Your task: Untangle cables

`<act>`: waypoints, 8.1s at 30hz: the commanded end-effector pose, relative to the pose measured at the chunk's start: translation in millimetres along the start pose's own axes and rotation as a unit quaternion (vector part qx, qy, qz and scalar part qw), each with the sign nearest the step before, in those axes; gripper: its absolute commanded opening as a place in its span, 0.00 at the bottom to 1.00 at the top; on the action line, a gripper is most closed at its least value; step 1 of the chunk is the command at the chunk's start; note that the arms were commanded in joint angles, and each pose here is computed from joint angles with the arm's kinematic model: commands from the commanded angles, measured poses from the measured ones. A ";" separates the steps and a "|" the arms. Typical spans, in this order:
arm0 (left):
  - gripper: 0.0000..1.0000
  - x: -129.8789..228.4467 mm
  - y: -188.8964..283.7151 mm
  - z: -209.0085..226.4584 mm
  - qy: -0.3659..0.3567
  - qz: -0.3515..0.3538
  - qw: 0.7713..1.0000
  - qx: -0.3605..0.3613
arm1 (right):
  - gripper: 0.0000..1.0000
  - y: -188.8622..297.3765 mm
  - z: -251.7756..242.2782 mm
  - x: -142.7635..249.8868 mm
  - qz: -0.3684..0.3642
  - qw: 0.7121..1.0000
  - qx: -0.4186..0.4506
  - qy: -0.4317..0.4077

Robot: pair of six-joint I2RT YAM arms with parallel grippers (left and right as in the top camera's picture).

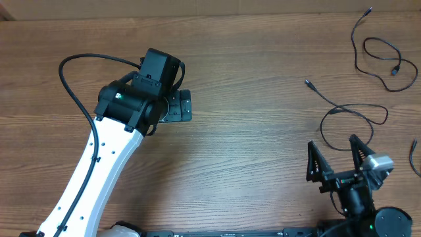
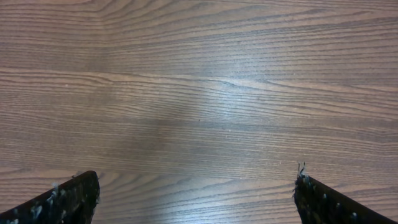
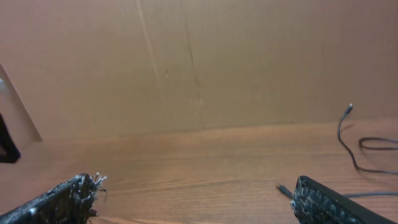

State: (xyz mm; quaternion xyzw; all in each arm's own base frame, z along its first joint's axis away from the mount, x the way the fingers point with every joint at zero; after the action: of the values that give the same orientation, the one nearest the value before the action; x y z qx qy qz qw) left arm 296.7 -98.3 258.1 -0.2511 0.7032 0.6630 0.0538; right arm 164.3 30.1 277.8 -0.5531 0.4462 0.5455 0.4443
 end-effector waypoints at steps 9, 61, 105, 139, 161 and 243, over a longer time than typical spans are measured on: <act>1.00 -0.1 -1.4 4.2 0.003 -0.001 1.000 -0.009 | 1.00 -25.7 -4.2 33.2 -0.021 1.000 0.000 0.005; 1.00 -0.1 -1.4 4.2 0.003 -0.001 1.000 -0.009 | 1.00 -47.5 -15.0 88.6 -0.029 0.999 0.027 0.022; 1.00 -0.1 -1.4 4.2 0.003 -0.001 1.000 -0.009 | 1.00 -47.8 -19.2 107.6 0.015 0.999 0.040 0.015; 0.99 4.5 156.7 115.3 0.169 -0.249 0.952 0.058 | 1.00 -47.8 -19.2 107.6 0.015 0.999 0.040 0.015; 1.00 128.2 237.0 165.8 0.185 -0.382 0.897 0.126 | 1.00 -47.8 -19.2 107.6 0.015 0.999 0.040 0.015; 1.00 186.7 202.5 199.1 0.231 -0.487 0.835 0.112 | 1.00 -47.8 -19.2 107.6 0.015 0.999 0.040 0.015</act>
State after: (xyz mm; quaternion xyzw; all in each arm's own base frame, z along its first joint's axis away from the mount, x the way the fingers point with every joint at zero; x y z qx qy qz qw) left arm -18.8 37.4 353.8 -0.6992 0.5531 0.3795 0.2475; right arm 215.3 21.5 173.4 -0.5367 0.4784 0.5293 0.4505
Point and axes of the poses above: each gripper's point midway between its finger pads, its own y axis back along the fingers, its own z axis along the line the jaws close on, x = y × z, the point moved 3 cm from there along y, back along the fingers, and after that the axes turned 12 degrees about y, right-handed, at the moved point
